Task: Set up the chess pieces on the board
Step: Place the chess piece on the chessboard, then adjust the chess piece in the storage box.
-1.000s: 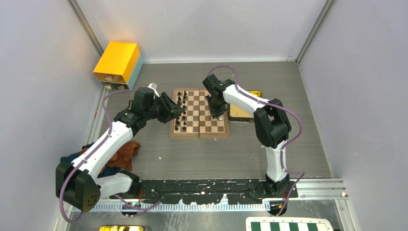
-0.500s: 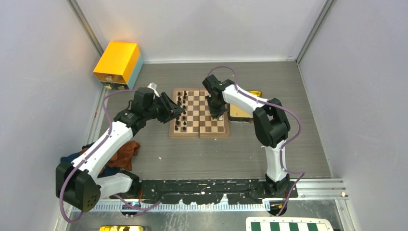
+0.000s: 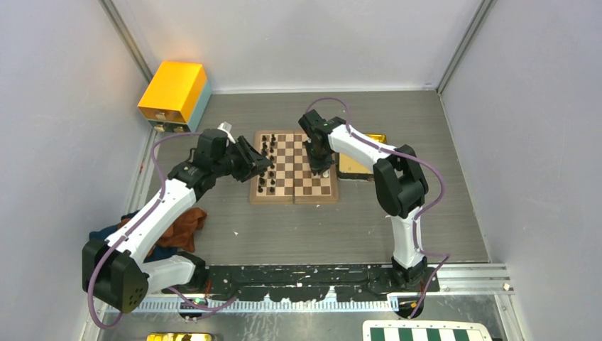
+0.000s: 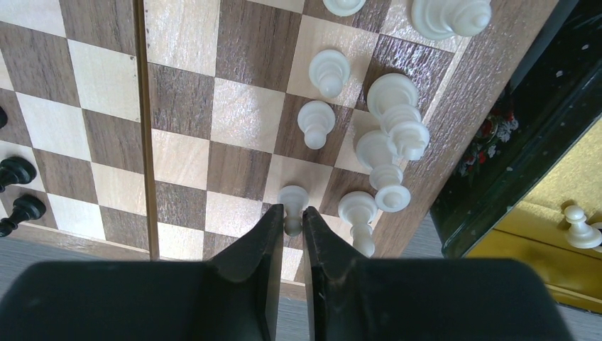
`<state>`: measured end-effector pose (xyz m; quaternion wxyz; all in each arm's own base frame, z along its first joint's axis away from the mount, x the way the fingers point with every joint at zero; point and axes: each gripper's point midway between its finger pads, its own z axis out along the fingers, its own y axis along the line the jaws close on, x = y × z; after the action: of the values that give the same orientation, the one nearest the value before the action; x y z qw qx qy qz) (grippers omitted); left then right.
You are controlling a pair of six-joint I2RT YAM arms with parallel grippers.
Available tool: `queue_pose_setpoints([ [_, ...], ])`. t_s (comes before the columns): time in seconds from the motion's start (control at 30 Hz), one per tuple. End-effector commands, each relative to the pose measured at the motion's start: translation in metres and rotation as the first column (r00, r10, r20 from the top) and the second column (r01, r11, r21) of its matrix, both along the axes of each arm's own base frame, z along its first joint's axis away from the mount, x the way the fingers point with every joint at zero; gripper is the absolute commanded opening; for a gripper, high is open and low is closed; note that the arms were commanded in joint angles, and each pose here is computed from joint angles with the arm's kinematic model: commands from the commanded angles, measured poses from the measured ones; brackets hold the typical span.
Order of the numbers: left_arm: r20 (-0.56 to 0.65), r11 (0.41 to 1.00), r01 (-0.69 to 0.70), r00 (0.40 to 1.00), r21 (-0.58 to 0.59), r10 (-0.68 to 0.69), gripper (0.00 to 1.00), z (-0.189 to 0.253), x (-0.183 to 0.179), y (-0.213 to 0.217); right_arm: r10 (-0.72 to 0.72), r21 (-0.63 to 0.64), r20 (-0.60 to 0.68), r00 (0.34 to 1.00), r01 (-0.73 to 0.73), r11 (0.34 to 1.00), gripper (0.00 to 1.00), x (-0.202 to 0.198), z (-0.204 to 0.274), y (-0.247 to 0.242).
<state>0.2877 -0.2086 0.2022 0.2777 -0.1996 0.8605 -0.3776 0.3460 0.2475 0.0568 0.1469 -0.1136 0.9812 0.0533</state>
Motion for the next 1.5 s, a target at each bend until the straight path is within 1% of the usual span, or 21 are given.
queue_pose_setpoints([
  [0.0,0.072,1.000,0.010,0.997,-0.018,-0.008,0.46,0.023,0.004,0.000,0.008,0.029,0.048,0.999,-0.010,1.000,0.23,0.012,0.019,0.008],
  [0.17,0.073,1.000,0.009,0.997,-0.019,-0.008,0.46,0.023,0.004,0.000,0.011,0.031,0.055,0.998,-0.013,0.999,0.26,0.012,0.022,0.008],
  [0.33,0.075,1.000,0.012,0.997,-0.021,-0.010,0.46,0.024,0.004,0.000,0.012,0.034,0.061,0.998,-0.014,0.999,0.27,0.013,0.026,0.008],
  [0.5,0.083,1.000,0.012,0.996,-0.019,-0.010,0.46,0.028,0.003,0.000,0.010,0.051,0.093,0.996,-0.015,0.999,0.28,0.015,0.041,0.009],
  [0.67,0.098,1.000,0.003,0.995,-0.005,-0.002,0.46,0.029,0.002,0.004,0.005,0.087,0.167,0.986,-0.020,0.996,0.29,0.015,0.078,0.010],
  [0.77,0.110,1.000,0.003,0.994,0.006,-0.004,0.47,0.031,0.002,0.006,-0.012,0.099,0.224,0.975,-0.010,0.995,0.32,0.016,0.102,0.004],
  [0.83,0.114,1.000,0.010,0.993,0.013,-0.011,0.48,0.031,0.001,0.006,-0.035,0.091,0.270,0.962,0.010,0.996,0.33,0.017,0.117,-0.005],
  [0.9,0.117,1.000,0.022,0.993,0.018,-0.024,0.50,0.032,0.001,0.006,-0.072,0.081,0.324,0.943,0.049,0.996,0.37,0.021,0.131,-0.019],
  [1.0,0.115,0.998,0.054,0.992,0.024,-0.057,0.51,0.033,-0.002,0.003,-0.128,0.057,0.373,0.919,0.115,0.992,0.42,0.028,0.138,-0.043],
  [1.07,0.117,0.997,0.076,0.990,0.026,-0.078,0.52,0.033,-0.003,0.001,-0.168,0.049,0.375,0.912,0.162,0.986,0.46,0.035,0.132,-0.060],
  [1.2,0.118,0.993,0.110,0.987,0.030,-0.113,0.53,0.035,-0.007,-0.002,-0.221,-0.005,0.340,0.914,0.237,0.972,0.48,0.051,0.105,-0.093],
  [1.37,0.129,0.990,0.139,0.982,0.029,-0.141,0.53,0.037,-0.010,-0.004,-0.234,-0.087,0.275,0.933,0.267,0.960,0.49,0.066,0.062,-0.117],
  [1.47,0.126,0.988,0.153,0.980,0.028,-0.156,0.54,0.035,-0.011,-0.006,-0.244,-0.115,0.261,0.934,0.281,0.953,0.49,0.077,0.044,-0.128],
])
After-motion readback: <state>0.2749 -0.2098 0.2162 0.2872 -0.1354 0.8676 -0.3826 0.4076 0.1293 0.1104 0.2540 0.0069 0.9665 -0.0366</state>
